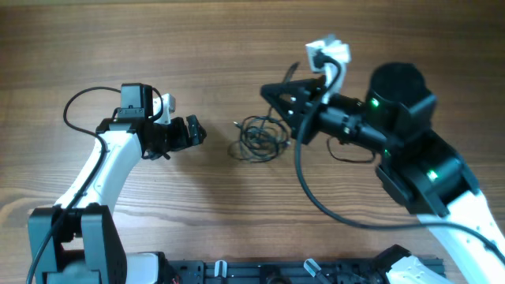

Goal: Untangle cables
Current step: 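Lift the grasped cable with the right gripper and pull it far right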

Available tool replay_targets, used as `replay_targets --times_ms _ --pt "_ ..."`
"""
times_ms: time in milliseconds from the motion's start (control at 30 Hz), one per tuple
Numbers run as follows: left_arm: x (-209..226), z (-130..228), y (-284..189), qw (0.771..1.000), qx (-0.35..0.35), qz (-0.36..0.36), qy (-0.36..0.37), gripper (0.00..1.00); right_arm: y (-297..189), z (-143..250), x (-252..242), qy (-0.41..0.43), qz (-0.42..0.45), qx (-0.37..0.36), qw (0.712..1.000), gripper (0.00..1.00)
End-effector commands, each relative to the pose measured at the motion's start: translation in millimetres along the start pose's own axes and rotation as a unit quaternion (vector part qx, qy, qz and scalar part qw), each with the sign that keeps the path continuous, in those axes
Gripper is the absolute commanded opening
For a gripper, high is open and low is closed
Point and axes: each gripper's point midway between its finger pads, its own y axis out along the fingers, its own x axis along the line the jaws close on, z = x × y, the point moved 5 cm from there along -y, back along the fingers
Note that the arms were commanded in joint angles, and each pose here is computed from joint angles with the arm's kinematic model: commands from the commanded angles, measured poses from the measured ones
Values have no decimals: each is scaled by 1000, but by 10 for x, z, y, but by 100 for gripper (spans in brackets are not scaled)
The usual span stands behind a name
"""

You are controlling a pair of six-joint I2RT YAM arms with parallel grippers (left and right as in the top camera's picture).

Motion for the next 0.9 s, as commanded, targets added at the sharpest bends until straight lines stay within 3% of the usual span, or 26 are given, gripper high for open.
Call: replay_targets --times_ms 0,200,367,433,500,600,733,867 --pt "-26 10 -10 1000 -2 7 0 100 -35 -48 -200 -11 85 -22 996 4" --pt "-58 24 -11 1000 3 20 0 100 114 146 -346 10 98 32 995 5" --pt "-385 84 -72 986 24 157 56 100 109 77 -271 1 76 17 997 4" --pt "-549 119 -141 969 32 230 80 100 101 33 -186 -6 47 10 999 4" --pt "-775 184 -297 931 37 341 125 100 78 -31 -58 -16 4 1 1000 4" --pt "-942 239 -472 883 26 435 174 100 45 -111 82 -20 -43 -12 999 4" --pt "-1030 293 -503 857 8 460 232 100 -25 -249 272 -26 -115 -32 992 4" --pt "-1176 414 -460 834 8 467 292 85 -117 -403 384 -24 -164 -55 985 4"
